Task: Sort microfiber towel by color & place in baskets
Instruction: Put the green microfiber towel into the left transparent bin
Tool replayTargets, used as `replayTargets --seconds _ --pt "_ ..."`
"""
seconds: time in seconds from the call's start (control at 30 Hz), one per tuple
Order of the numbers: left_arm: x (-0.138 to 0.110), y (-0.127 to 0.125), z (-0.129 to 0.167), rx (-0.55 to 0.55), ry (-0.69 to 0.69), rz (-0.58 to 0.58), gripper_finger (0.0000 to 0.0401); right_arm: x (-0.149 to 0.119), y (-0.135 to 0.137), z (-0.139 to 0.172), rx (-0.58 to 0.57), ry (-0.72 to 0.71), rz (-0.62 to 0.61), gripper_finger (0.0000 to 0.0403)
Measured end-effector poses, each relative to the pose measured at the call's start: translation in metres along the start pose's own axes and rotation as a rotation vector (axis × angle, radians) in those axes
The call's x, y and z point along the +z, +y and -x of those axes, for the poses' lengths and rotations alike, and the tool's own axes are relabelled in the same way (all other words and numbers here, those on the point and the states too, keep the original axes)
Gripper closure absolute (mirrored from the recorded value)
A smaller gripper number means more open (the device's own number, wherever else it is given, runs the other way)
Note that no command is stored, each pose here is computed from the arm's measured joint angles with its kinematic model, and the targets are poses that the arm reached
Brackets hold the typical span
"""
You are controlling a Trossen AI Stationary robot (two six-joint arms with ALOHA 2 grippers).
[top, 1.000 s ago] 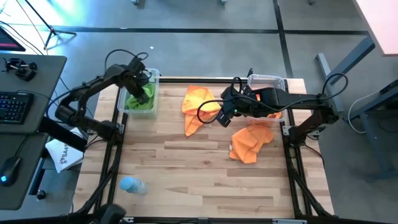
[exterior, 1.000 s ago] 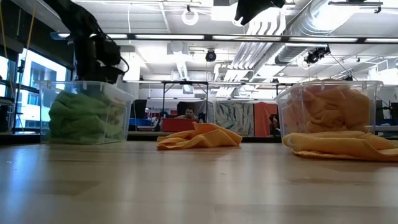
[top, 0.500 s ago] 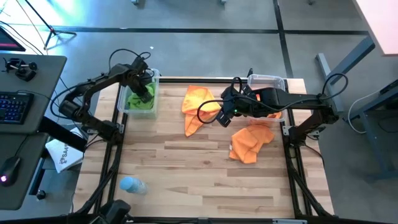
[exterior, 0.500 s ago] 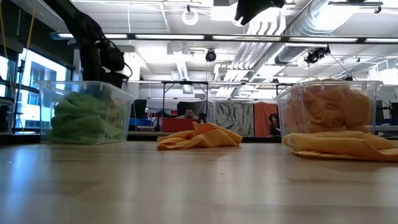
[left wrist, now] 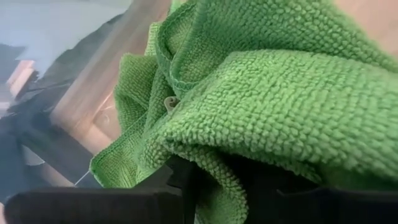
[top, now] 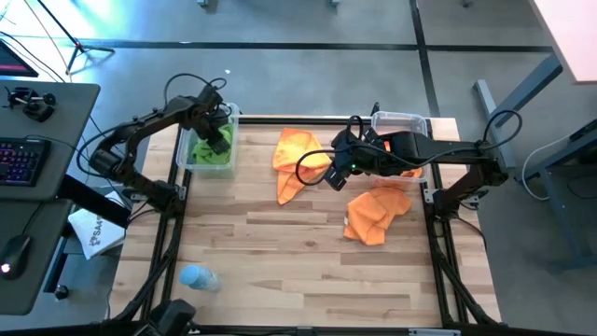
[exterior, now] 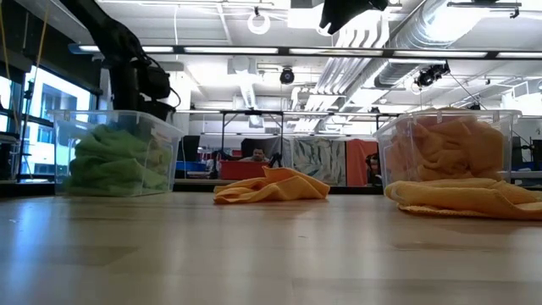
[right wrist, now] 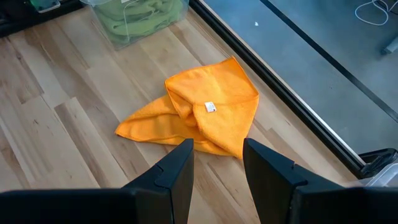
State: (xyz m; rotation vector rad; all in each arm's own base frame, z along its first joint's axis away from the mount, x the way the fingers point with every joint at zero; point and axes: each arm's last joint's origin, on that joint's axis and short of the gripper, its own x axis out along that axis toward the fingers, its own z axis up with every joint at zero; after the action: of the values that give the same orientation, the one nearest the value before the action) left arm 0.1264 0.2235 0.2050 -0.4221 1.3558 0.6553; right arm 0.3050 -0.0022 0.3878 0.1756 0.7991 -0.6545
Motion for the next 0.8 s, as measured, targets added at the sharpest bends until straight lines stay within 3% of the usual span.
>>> replayTargets --seconds 0.43,0.8 --pt "-0.019 -0.007 0.053 0.067 -0.180 0.010 0.0314 0.000 -0.001 0.000 -0.026 -0.014 -0.003 0.0270" --pt "-0.035 -0.036 0.090 0.022 -0.332 -0.048 0.0318 0.002 -0.002 0.000 -0.070 -0.043 -0.011 0.0270"
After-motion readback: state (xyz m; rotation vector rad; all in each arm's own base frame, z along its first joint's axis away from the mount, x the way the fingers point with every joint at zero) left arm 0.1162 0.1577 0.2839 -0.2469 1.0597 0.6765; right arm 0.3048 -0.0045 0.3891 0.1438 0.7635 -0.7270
